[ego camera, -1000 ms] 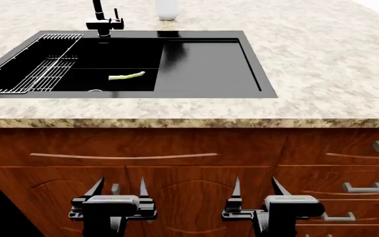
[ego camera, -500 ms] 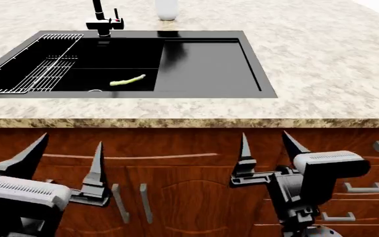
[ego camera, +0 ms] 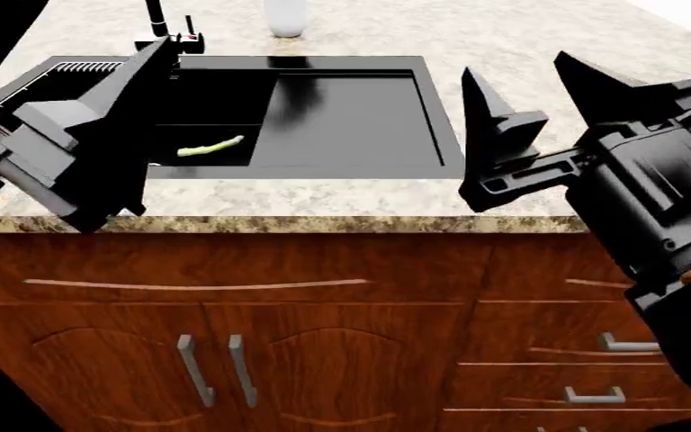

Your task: Pick the mug and bottle and place them in the sink. Then turn on the water.

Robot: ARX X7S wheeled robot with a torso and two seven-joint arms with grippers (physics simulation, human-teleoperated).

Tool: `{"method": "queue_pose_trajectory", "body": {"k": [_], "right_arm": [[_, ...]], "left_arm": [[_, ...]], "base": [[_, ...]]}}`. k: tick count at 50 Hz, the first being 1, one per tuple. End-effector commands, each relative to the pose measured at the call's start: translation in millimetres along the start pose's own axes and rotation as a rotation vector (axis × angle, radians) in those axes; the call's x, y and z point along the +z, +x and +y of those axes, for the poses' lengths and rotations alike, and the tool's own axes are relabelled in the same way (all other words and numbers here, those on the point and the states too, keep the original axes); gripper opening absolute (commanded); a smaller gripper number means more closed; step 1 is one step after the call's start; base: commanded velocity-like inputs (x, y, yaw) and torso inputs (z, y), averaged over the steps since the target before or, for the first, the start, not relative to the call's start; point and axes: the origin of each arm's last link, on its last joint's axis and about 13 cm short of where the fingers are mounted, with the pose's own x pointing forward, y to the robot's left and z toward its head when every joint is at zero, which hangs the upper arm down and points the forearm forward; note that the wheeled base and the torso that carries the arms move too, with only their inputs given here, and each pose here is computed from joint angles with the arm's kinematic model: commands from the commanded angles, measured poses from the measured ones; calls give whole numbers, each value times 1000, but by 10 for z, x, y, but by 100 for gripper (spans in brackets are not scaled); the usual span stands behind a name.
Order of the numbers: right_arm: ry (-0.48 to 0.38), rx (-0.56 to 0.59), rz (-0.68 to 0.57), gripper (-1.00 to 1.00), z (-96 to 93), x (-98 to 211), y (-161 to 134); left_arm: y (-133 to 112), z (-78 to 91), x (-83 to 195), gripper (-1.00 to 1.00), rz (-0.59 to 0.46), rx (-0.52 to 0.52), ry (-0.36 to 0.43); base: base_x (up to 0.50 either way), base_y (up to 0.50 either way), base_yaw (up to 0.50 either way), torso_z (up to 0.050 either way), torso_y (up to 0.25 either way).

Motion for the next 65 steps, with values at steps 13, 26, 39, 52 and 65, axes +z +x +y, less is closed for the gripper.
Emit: {"method": "queue_pose_trajectory", "body": {"k": [13, 26, 39, 52, 65], "right_arm": [[-117, 31, -33, 100, -44, 406, -3], [-119, 31, -50, 100, -72, 504, -62], [-114, 33, -60, 100, -76, 505, -89], [-108, 37, -62, 100, -81, 497, -119], [-113, 36, -67, 100, -91, 510, -125]], "left_arm": [[177, 31, 430, 100, 56, -140, 35], [191, 39, 505, 100, 47, -135, 40], [185, 26, 541, 100, 39, -144, 55], [192, 8, 578, 100, 43, -156, 59], [195, -4, 573, 100, 47, -167, 57]], "base": [[56, -475, 0, 0, 0], [229, -301, 0, 0, 0], [262, -264, 0, 0, 0], [248, -409, 0, 0, 0], [61, -489, 0, 0, 0]]}}
